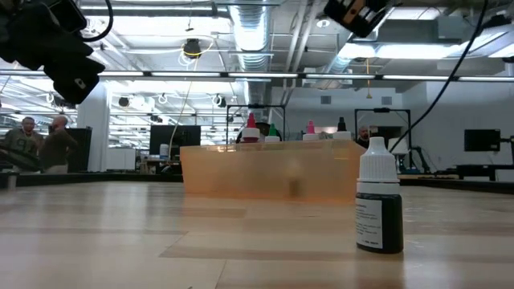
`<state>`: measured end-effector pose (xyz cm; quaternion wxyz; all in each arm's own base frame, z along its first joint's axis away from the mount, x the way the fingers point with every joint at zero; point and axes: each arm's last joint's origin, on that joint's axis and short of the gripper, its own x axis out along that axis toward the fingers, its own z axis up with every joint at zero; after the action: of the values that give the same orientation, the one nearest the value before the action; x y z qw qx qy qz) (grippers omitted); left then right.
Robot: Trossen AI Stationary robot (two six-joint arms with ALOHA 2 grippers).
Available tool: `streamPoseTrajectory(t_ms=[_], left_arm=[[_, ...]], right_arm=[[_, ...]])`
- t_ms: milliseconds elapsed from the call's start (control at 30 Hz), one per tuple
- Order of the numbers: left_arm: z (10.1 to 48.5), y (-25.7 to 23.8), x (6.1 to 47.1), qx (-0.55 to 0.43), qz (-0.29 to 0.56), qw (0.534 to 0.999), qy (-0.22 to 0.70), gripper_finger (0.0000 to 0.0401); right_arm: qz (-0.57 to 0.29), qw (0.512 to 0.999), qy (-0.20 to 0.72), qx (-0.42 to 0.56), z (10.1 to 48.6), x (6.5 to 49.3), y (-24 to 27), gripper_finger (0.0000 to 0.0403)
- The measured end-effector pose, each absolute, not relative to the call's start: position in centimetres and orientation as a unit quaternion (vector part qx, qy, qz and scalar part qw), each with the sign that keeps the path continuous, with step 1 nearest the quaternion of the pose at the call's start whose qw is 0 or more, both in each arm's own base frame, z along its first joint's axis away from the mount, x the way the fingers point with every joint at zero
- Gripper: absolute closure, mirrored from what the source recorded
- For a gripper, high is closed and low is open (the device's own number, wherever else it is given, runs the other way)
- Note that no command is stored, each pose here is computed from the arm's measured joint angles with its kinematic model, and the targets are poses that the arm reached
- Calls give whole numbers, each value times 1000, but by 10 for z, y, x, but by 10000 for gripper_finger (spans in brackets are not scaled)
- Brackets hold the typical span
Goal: Pick & Place food coloring
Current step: Put the small black food coloring bottle into the bin
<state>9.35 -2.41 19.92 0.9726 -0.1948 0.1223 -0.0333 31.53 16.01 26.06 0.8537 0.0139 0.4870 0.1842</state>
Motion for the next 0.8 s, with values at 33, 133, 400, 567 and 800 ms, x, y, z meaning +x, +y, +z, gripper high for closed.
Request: streamPoseTrajectory(t_ms=[33, 133, 400, 567, 800], left_arm=[[199, -24, 93, -195, -38, 972, 123, 279], [198, -25, 90, -195, -49, 971, 128, 279], [199, -25, 87, -195, -60, 971, 126, 279], [197, -26, 86, -196, -77, 968, 137, 279], [197, -26, 86, -196, -78, 968, 138, 279]], right_arm=[[184, 853, 488, 14, 259, 318, 162, 402], [180, 846, 501, 10, 249, 323, 164, 402], [195, 817, 540, 50, 226, 340, 171, 402], [215, 808, 546, 60, 220, 352, 177, 385], [236, 807, 541, 28, 221, 355, 182, 320]])
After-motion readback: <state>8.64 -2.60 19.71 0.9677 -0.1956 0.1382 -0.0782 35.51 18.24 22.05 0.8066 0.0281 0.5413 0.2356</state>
